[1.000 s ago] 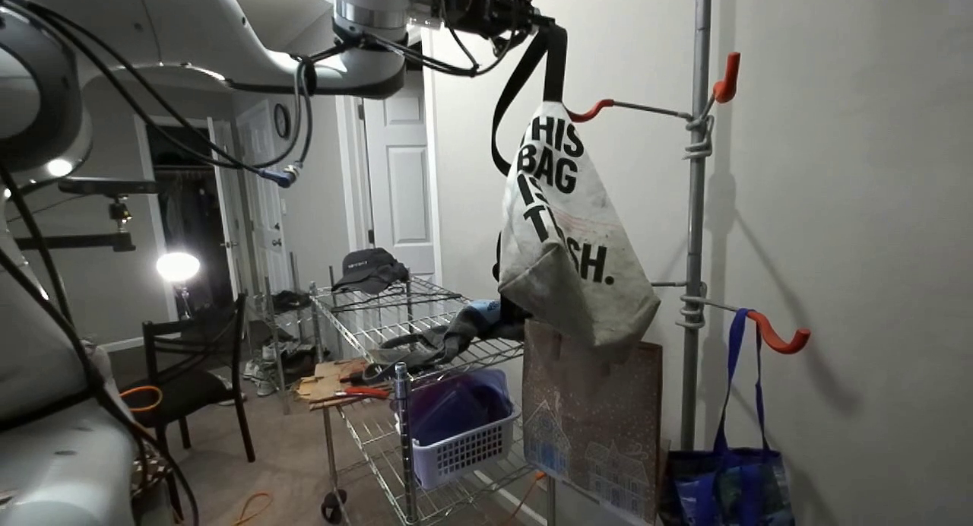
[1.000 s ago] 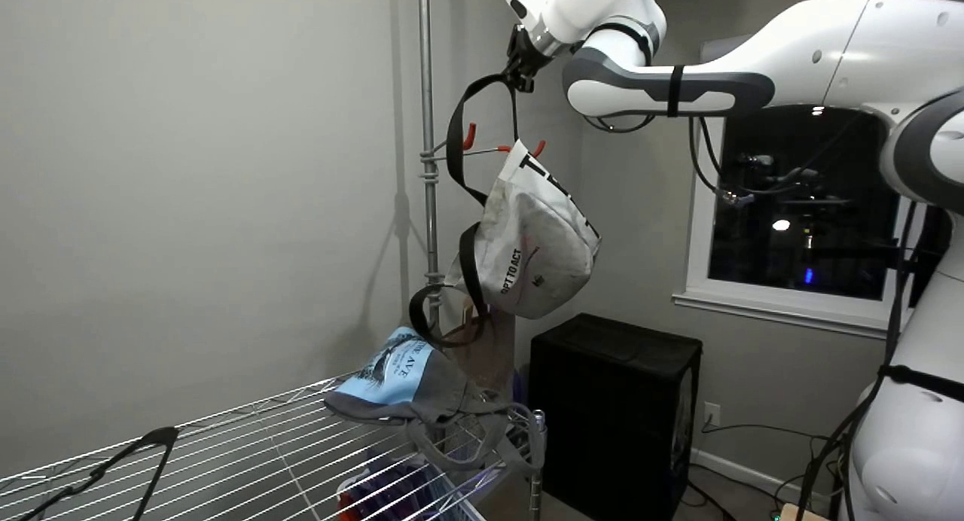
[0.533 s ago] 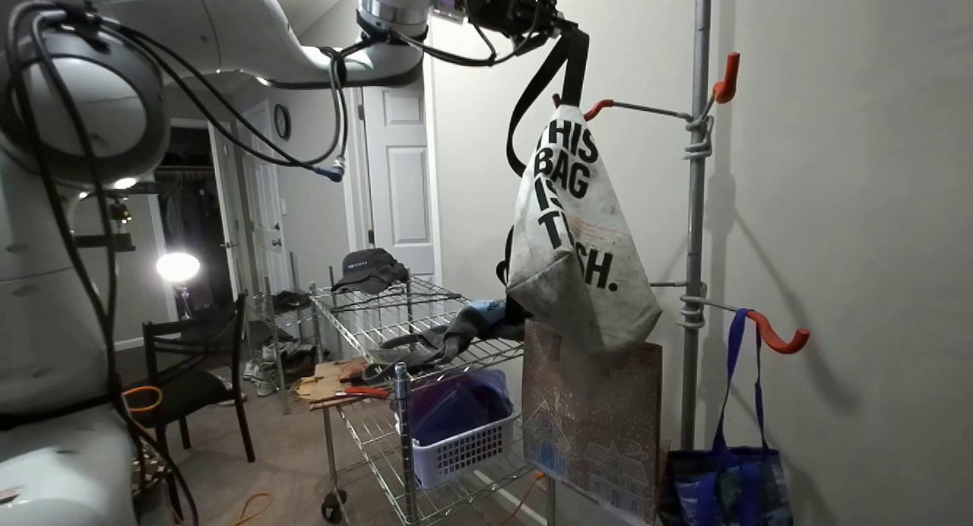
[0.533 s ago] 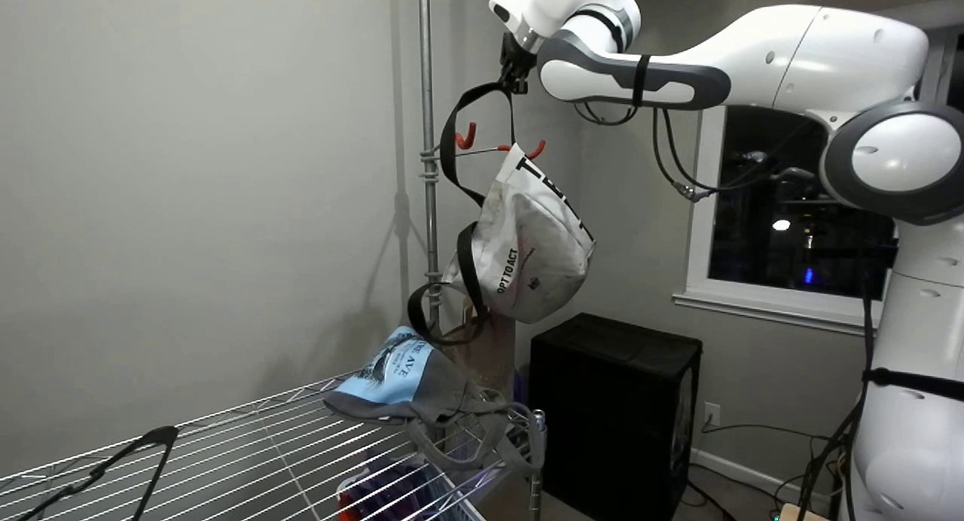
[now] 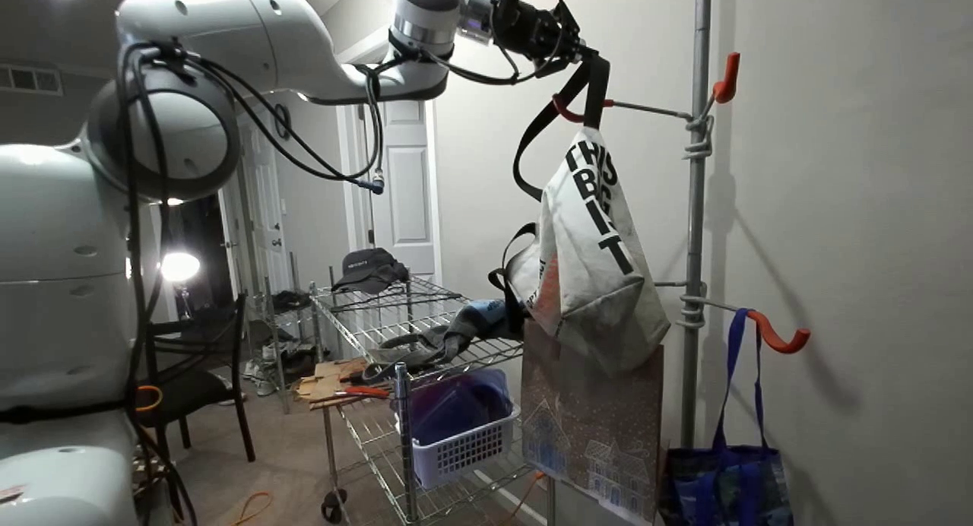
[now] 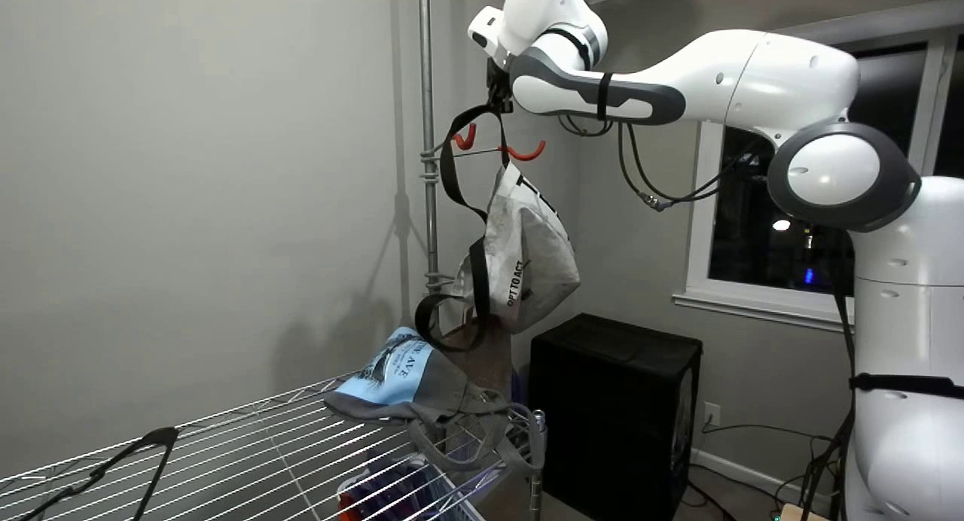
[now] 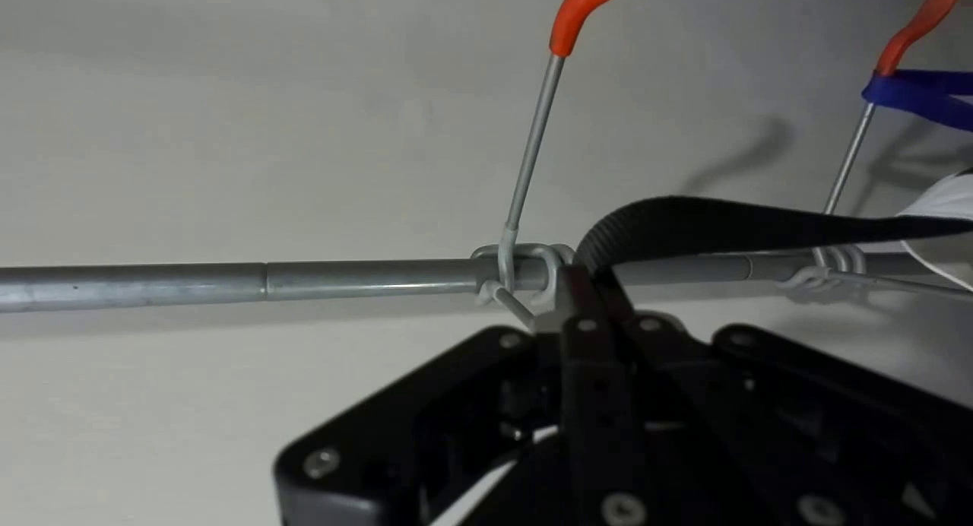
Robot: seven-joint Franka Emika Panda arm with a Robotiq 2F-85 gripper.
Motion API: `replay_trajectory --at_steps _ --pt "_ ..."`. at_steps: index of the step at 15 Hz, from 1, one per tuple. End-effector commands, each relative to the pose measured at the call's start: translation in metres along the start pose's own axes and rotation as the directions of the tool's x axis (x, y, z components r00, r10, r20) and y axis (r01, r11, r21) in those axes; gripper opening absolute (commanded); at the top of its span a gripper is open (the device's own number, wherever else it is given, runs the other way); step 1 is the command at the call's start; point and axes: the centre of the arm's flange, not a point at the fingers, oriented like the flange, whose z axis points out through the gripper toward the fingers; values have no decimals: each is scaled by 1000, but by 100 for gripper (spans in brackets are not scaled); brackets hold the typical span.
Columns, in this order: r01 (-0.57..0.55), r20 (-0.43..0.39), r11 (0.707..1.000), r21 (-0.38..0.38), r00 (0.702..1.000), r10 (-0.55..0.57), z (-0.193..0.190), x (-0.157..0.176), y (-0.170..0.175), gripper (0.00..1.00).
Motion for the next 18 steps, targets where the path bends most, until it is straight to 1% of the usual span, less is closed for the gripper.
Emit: replay_trajectory --at_steps 1,5,7,8,9,11,15,18 --pt "31 2 999 26 1000 -31 10 4 4 0" --pt "59 -9 997 53 998 -58 17 4 -17 0" --pt "87 -17 993 84 996 -86 18 0 -22 0" --pt "101 -25 991 92 995 -99 17 -2 -22 26" --pt "112 -32 990 90 994 -109 14 -4 -22 28" --pt "129 -41 989 78 991 -127 6 -6 -21 38" --pt "153 -75 987 38 986 -150 -22 -10 -20 64" --pt "175 -135 985 -4 976 -174 -54 -9 -29 83"
